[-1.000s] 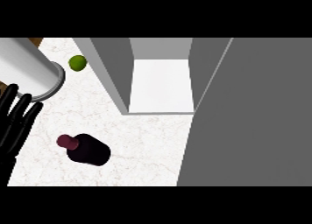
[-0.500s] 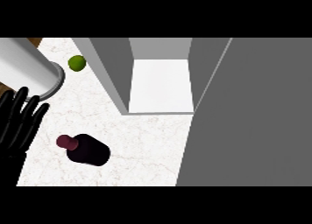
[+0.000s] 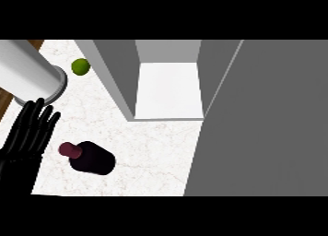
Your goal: Pick up the wine, place it into the cabinet and close the cabinet
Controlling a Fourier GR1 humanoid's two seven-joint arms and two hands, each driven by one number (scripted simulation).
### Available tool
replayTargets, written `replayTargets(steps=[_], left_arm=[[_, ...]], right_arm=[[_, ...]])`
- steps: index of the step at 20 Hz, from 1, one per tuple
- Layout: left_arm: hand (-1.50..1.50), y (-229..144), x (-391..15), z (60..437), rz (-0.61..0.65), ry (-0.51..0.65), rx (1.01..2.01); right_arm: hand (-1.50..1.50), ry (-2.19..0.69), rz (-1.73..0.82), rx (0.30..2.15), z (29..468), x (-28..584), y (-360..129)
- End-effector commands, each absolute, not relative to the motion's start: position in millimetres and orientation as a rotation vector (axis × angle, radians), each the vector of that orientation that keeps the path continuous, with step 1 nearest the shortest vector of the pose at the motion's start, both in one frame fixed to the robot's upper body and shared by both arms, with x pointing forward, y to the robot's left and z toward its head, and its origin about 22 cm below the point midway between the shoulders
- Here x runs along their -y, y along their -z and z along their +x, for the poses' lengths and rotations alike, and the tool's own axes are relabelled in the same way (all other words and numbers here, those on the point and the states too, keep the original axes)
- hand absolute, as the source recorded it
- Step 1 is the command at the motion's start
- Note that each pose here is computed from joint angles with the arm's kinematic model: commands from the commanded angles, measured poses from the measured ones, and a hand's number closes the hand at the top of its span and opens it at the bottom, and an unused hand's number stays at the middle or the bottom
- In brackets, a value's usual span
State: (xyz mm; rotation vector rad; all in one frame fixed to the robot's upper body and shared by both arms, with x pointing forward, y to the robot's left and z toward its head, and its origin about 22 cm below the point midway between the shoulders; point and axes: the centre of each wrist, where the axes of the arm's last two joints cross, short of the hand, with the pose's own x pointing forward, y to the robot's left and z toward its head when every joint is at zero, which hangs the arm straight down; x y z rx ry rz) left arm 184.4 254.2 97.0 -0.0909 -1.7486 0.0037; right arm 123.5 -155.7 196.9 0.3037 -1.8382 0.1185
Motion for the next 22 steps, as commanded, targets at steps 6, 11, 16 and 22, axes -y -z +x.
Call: replayTargets(steps=[6,11,16,22], left_arm=[[-1.50,-44.5,-287.3,173.1,-0.022,-0.049,1.739],[-1.50,-28.3,-294.3,178.8,-0.001,-0.030,1.718],[-1.50,9.0,-303.5,159.0,0.009,-0.023,1.659],[-1.50,45.7,-315.9,171.2,-0.014,-0.037,1.629]], right_arm=[[-1.50,-0.100,0.216,1.934,85.6,176.5,-217.8],[-1.50,-0.104,0.258,1.946,84.6,171.2,-226.0],[-1.50,-0.099,0.240,1.949,85.8,171.3,-220.6],[-1.50,-0.135,0.235,1.932,89.7,169.0,-216.2]])
